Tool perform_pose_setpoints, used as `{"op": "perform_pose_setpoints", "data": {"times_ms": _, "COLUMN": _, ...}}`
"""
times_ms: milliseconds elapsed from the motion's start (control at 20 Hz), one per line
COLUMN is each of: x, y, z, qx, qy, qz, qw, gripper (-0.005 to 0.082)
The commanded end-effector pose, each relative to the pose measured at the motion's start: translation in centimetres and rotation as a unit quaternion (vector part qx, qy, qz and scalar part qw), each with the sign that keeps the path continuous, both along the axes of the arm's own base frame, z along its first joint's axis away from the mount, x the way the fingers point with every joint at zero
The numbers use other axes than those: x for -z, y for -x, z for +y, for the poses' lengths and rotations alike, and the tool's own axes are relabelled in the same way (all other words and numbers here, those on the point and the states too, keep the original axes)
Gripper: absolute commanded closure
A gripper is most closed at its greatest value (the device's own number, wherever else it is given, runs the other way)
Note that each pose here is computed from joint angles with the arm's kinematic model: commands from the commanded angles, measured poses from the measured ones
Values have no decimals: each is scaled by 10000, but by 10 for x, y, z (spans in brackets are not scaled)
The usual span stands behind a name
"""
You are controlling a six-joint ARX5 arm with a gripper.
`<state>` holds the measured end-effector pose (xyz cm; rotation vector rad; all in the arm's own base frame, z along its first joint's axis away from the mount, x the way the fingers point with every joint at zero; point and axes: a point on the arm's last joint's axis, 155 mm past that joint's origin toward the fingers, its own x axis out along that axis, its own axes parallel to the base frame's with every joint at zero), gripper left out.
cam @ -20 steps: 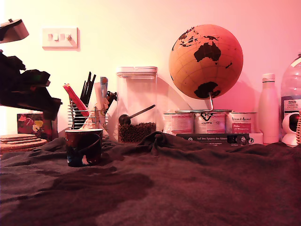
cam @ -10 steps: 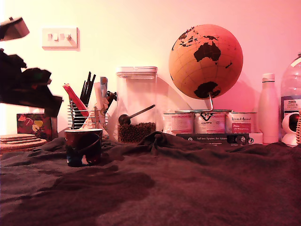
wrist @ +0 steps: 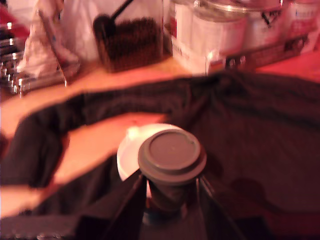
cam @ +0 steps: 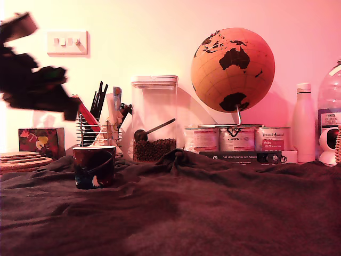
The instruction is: Pick up the coffee capsules on the table and drop them inside the coffee cup
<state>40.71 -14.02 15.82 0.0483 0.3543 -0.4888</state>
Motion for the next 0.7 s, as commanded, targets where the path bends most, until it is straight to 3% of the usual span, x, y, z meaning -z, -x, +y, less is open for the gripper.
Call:
{"op": "perform_pose_setpoints", "data": {"times_ms": 0, "x": 7, "y": -8, "z": -3, "qx": 34, "qy": 8, "qz": 164, "qw": 9999, "gripper": 506}}
{"op": "perform_pose_setpoints", "data": {"times_ms": 300, "x": 19, "y": -38, "z": -11, "qx": 67, "qy": -112, "qz": 743, "qw": 9971, "gripper": 506}}
{"op": "perform_pose_setpoints", "data": {"times_ms": 650, "x": 42, "y": -61, "z": -16, "qx": 77, "qy": -315, "qz": 1563, "qw": 9872, "gripper": 506}}
